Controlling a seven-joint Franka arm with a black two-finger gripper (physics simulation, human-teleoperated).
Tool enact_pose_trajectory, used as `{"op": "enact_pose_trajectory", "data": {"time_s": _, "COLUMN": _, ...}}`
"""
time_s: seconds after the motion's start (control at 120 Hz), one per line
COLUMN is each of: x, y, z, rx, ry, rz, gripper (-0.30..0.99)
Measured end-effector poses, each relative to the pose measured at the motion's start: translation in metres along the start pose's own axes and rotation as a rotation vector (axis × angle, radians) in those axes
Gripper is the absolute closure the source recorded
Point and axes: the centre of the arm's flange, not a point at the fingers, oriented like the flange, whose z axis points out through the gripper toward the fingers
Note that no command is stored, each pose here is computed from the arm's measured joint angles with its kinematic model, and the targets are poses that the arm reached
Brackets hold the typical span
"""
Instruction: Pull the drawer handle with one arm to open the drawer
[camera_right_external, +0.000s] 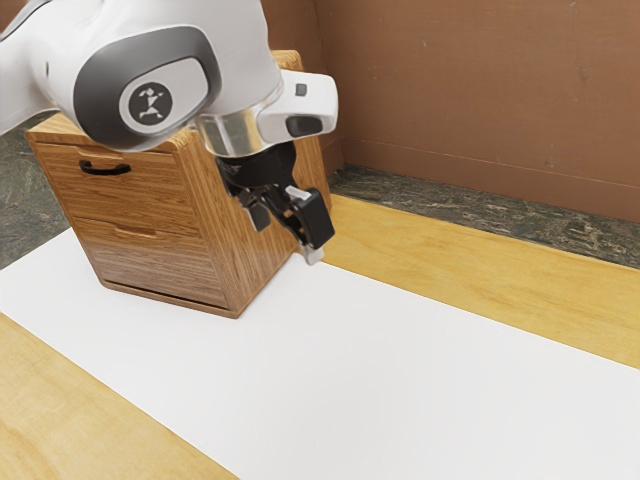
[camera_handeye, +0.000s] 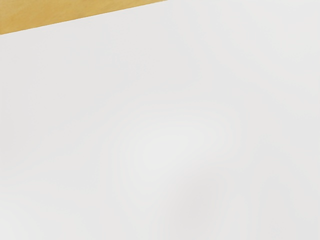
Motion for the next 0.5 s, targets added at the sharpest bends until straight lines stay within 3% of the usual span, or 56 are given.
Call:
{"op": "enact_pose_trajectory", "data": {"time_s": 0.133, "x": 0.0, "y": 0.007, "z": 0.001, "rx": -0.004, "ry": 0.001, "rz": 0.003, "gripper": 0.0}}
{"op": "enact_pose_trajectory", "data": {"time_s": 0.258, "x": -0.035, "y": 0.003, "z": -0.007, "rx": -0.091, "ry": 0.004, "rz": 0.052, "gripper": 0.0}}
{"op": "enact_pose_trajectory", "data": {"time_s": 0.317, "x": -0.071, "y": -0.017, "z": -0.021, "rx": -0.106, "ry": 0.028, "rz": 0.046, "gripper": 0.0}}
{"op": "enact_pose_trajectory", "data": {"time_s": 0.5, "x": -0.209, "y": -0.066, "z": -0.075, "rx": -0.035, "ry": 0.134, "rz": -0.078, "gripper": 0.0}}
